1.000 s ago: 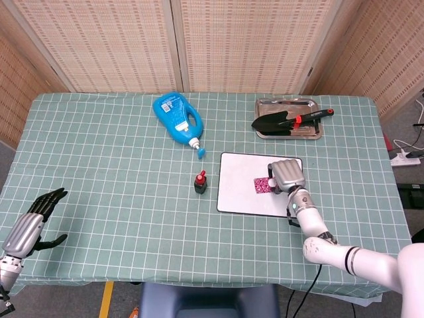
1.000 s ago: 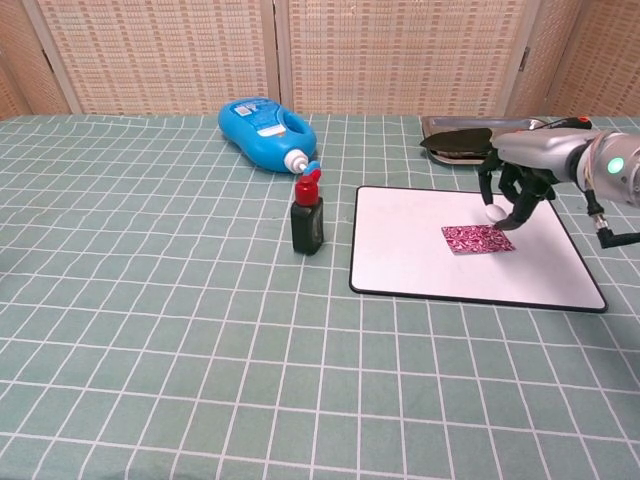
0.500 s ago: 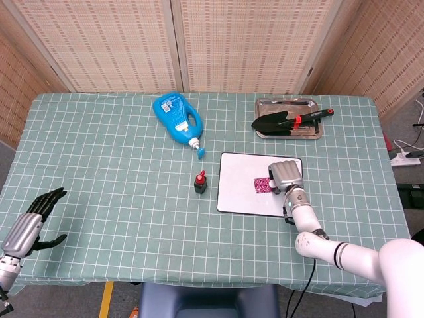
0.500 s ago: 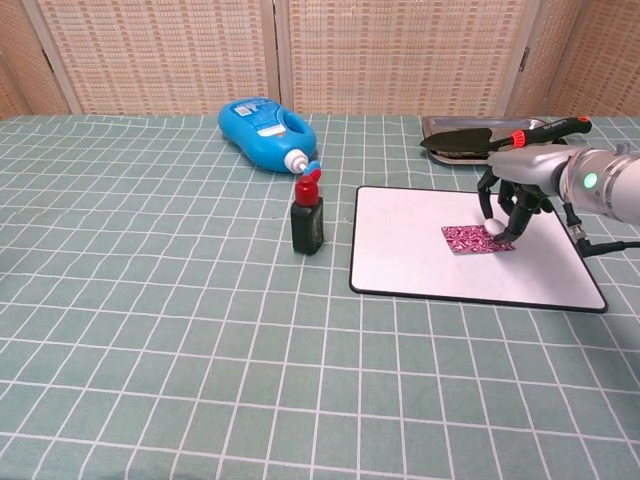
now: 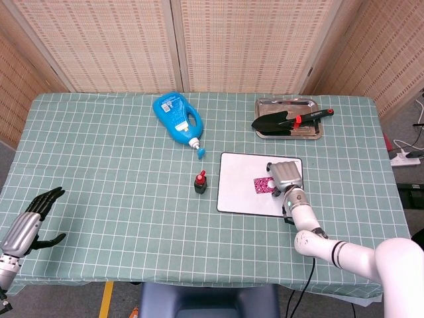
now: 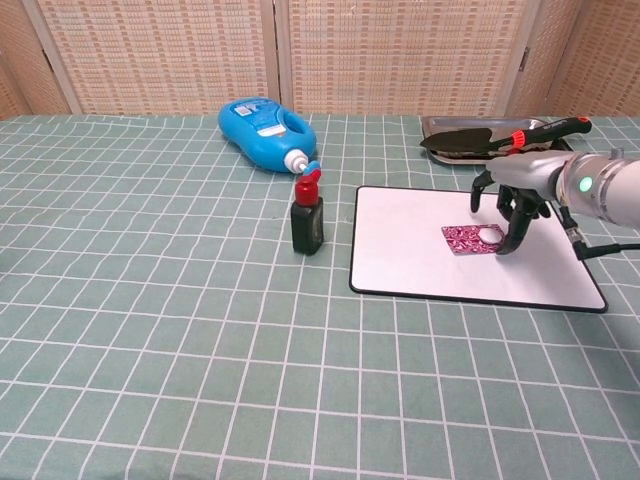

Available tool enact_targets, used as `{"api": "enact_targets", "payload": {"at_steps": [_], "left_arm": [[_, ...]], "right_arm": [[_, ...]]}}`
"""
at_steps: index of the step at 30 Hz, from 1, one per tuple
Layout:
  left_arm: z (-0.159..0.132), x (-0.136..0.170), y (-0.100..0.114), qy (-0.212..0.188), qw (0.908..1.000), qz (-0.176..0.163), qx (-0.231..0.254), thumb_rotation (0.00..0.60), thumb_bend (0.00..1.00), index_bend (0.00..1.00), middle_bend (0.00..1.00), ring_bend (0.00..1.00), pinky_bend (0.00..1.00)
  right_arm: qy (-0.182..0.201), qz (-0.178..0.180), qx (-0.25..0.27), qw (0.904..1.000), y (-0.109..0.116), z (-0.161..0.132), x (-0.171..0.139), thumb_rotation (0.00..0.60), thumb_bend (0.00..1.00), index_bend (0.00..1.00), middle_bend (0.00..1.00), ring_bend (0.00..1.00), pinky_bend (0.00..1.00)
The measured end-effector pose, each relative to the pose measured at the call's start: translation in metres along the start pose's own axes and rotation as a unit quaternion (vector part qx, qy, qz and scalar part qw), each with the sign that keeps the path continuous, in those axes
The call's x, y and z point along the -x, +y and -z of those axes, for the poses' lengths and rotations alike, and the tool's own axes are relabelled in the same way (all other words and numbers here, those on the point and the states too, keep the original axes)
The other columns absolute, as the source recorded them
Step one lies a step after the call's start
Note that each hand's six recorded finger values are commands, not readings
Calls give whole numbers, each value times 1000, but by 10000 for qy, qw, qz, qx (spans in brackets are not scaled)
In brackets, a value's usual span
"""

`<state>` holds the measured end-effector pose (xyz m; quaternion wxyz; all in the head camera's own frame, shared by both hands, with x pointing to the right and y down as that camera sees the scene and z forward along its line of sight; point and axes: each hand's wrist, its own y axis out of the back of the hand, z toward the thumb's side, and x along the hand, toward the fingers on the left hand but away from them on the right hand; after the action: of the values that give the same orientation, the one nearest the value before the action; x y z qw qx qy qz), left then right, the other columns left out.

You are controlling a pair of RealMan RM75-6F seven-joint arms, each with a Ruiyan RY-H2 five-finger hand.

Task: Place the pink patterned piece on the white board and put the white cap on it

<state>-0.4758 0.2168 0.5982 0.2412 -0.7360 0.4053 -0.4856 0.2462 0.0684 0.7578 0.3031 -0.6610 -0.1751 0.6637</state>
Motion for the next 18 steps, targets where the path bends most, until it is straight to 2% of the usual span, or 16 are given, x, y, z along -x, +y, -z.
{"api": "enact_targets", "payload": {"at_steps": [6,11,13,15,17,18], "left_arm": [[0,1,4,-11,10000,-47,55,600,183,0,0,0,0],[-1,4,9,-40,9998,-88,152,600,182,0,0,0,0],[-1,4,8,-27,9999,-56,118,600,181,0,0,0,0],[-1,5,6,-30,10000,-17,45,600,181,0,0,0,0],[-3,6,5,-67,10000,-14,-30,600,181,0,0,0,0],[-4,6,5,-77,9999,-19,-65,600,181,0,0,0,0]], "right_arm": [[138,262,127,9995,18,-1,-13,600,29,257,761,727,663],[190,782,185,9966,51,18,-47,600,28,259,761,716,661],[124,1088,156,9939,61,34,-68,600,26,245,750,668,644],[35,1371,137,9905,65,51,-85,600,14,224,695,608,627],[-119,1790,190,9836,66,75,-104,600,2,201,588,505,594],[-197,1996,253,9794,66,86,-111,600,0,179,494,409,549]]}}
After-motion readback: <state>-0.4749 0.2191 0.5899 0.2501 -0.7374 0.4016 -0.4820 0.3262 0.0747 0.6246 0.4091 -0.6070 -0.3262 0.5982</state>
